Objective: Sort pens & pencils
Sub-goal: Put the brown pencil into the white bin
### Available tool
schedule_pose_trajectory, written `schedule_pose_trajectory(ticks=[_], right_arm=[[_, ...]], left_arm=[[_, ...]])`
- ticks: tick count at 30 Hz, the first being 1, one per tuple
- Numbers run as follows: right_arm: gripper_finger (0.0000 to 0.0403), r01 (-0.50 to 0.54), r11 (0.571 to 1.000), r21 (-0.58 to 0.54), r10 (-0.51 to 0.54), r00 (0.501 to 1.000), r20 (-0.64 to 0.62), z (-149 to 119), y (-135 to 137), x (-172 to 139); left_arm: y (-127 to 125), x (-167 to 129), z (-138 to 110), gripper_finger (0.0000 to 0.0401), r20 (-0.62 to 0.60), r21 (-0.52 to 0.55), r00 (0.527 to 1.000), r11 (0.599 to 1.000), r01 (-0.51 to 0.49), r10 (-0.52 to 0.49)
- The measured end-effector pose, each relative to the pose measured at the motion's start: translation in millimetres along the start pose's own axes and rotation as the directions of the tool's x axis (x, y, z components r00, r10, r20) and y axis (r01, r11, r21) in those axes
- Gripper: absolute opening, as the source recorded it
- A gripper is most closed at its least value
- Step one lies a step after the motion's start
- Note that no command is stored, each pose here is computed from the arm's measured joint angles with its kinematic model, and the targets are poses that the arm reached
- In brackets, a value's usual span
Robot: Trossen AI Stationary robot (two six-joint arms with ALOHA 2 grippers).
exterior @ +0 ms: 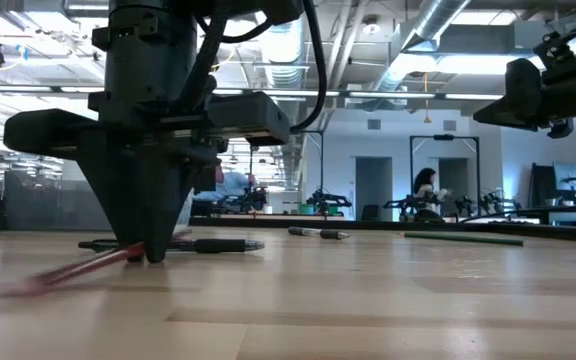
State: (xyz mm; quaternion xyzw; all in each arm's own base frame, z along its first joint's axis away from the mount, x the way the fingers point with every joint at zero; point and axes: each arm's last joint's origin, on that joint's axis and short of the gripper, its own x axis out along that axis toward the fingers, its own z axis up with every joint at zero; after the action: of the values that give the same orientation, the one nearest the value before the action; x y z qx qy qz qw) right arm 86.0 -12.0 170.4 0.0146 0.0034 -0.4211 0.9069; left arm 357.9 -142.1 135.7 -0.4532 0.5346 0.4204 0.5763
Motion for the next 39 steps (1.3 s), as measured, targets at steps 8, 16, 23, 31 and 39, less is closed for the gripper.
schedule_pose_trajectory(ticks=[8,16,23,31,39], right_arm=[[0.0082,0.0,1.0,0.0,0.0,1.0,0.0,0,0,0],[0.0082,0.0,1.0,0.0,0.0,1.0,0.0,0,0,0],[0.0082,0.0,1.0,0.0,0.0,1.0,0.0,0,0,0],[0.0082,0.0,1.0,0.0,0.0,1.0,0.0,0,0,0],[0.0082,0.0,1.0,0.002,0.0,1.0,0.0,0,0,0]], left_arm=[[0,0,0,0.0013,0.009,0.064,1.0,0.998,0.0,-0.001],[3,-13,4,0.0006,0.097,0.179,0.995,0.984,0.01,-0.028],[20,-59,23,0.0009,0.189,0.255,0.982,0.966,-0.03,-0.02],[69,-115,72,0.0009,0.291,0.339,0.934,0.89,-0.303,0.207],[111,-149,135,0.0008,0.389,0.408,0.845,0.754,-0.515,0.367]])
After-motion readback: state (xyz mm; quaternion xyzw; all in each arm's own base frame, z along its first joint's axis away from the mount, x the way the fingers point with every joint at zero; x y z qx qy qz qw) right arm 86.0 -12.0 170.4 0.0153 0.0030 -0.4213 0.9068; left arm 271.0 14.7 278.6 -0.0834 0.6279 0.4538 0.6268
